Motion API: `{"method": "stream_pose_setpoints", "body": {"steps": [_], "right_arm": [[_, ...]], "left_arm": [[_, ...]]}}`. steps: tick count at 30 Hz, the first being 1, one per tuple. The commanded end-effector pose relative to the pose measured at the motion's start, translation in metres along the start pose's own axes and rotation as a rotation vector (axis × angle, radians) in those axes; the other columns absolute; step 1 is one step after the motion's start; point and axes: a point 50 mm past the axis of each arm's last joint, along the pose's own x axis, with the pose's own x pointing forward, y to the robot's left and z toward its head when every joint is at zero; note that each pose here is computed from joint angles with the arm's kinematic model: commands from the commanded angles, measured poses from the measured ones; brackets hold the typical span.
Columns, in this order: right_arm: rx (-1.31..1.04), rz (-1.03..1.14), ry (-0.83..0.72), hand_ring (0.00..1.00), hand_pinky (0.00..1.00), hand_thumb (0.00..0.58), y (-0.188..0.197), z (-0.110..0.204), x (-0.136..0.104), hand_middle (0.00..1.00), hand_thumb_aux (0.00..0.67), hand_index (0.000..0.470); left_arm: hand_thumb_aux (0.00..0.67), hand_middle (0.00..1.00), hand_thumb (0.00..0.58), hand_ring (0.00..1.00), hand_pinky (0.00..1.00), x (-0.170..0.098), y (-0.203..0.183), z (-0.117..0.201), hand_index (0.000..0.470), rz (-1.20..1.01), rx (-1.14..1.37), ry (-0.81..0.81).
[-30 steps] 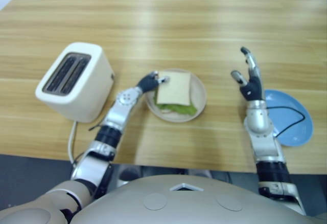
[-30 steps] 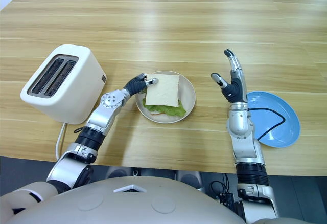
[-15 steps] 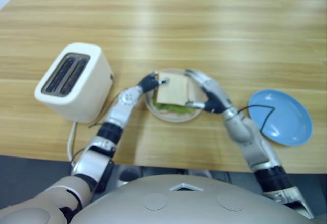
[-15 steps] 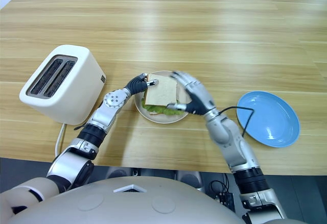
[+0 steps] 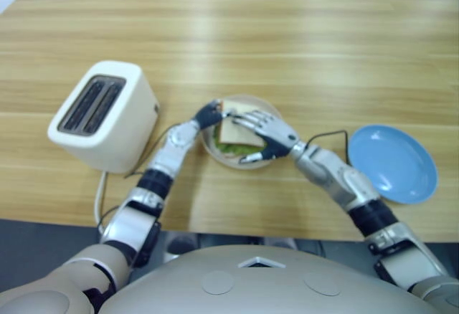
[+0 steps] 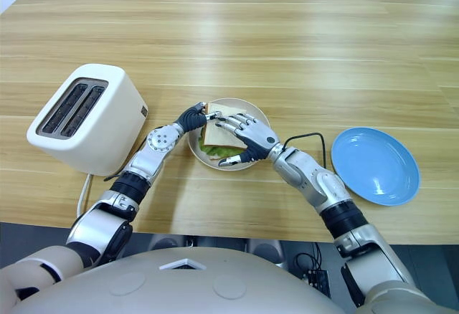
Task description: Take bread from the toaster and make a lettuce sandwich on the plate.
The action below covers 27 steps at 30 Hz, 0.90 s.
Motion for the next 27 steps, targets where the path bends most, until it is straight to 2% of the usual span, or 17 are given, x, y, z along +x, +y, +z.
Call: {"method": "stream_pose_setpoints", "body": {"steps": [1, 7, 14, 17, 18, 19, 20, 23, 27], "right_arm": [[-0.027, 0.177, 0.006, 0.0, 0.0, 0.0, 0.034, 0.001, -0.005, 0.0, 0.0, 0.0], [-0.039, 0.305, -0.054, 0.0, 0.0, 0.0, 0.057, 0.018, -0.021, 0.0, 0.0, 0.0], [-0.06, 0.318, -0.06, 0.0, 0.0, 0.0, 0.055, 0.025, -0.034, 0.0, 0.0, 0.0], [-0.06, 0.342, -0.052, 0.0, 0.0, 0.0, 0.062, 0.025, -0.037, 0.0, 0.0, 0.0], [-0.064, 0.353, -0.05, 0.0, 0.0, 0.0, 0.064, 0.025, -0.037, 0.0, 0.0, 0.0], [-0.068, 0.361, -0.047, 0.0, 0.0, 0.0, 0.065, 0.026, -0.038, 0.0, 0.0, 0.0], [-0.071, 0.363, -0.046, 0.0, 0.0, 0.0, 0.065, 0.026, -0.038, 0.0, 0.0, 0.0], [-0.077, 0.358, -0.045, 0.0, 0.0, 0.0, 0.064, 0.027, -0.037, 0.0, 0.0, 0.0], [-0.081, 0.363, -0.04, 0.0, 0.0, 0.0, 0.065, 0.026, -0.039, 0.0, 0.0, 0.0]], "left_arm": [[0.67, 1.0, 0.58, 1.0, 1.0, -0.005, -0.014, -0.019, 0.46, -0.065, 0.006, 0.088], [0.67, 1.0, 0.58, 1.0, 1.0, -0.004, -0.011, -0.017, 0.46, -0.049, 0.022, 0.08], [0.67, 1.0, 0.58, 1.0, 1.0, -0.005, -0.01, -0.019, 0.46, -0.037, 0.033, 0.084], [0.67, 1.0, 0.58, 1.0, 1.0, -0.006, -0.001, -0.012, 0.46, 0.032, 0.199, 0.063], [0.447, 0.0, 0.516, 0.0, 0.0, -0.006, 0.007, -0.008, 0.307, 0.086, 0.284, 0.045], [0.074, 0.0, 0.12, 0.0, 0.0, -0.007, 0.016, -0.003, 0.051, 0.146, 0.36, 0.026], [0.0, 0.0, 0.0, 0.0, 0.0, -0.008, 0.026, 0.002, 0.0, 0.201, 0.42, 0.008], [0.0, 0.0, 0.0, 0.0, 0.0, -0.022, 0.062, 0.027, 0.0, 0.385, 0.554, -0.084], [0.0, 0.0, 0.0, 0.0, 0.0, -0.055, 0.102, 0.068, 0.0, 0.604, 0.668, -0.215]]}}
